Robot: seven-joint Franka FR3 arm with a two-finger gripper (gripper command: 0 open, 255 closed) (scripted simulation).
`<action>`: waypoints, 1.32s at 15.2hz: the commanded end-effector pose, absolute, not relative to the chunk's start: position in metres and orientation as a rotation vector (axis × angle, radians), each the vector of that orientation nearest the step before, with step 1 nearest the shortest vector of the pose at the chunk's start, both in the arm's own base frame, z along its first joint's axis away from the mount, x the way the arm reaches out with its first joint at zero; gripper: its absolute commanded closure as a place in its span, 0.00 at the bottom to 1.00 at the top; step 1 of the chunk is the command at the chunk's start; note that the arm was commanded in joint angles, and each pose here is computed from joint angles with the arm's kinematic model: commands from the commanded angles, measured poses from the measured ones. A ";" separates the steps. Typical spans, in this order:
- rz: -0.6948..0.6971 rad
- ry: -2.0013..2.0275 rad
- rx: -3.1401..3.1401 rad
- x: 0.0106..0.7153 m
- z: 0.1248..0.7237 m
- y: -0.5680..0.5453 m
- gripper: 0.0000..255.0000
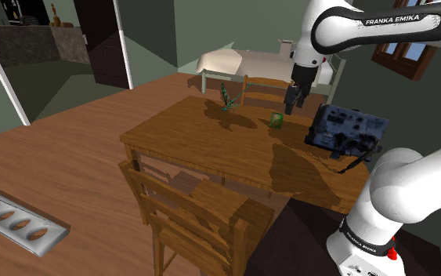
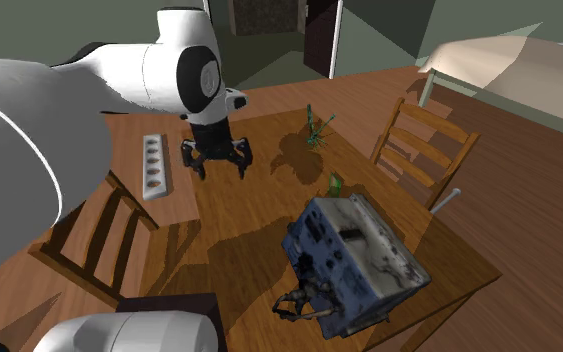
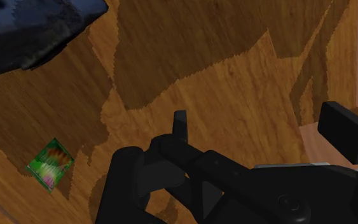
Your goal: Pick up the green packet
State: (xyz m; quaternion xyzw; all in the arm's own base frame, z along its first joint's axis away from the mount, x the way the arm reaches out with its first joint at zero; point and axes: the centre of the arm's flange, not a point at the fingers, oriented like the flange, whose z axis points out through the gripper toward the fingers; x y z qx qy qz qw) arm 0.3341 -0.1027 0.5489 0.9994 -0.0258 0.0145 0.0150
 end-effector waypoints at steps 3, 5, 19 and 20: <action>0.036 0.008 3.106 0.353 0.532 -0.148 0.00; 0.032 0.050 3.104 0.364 0.524 -0.171 0.00; 0.001 0.343 3.071 0.452 0.465 -0.321 0.00; -0.001 0.364 3.068 0.459 0.461 -0.331 0.00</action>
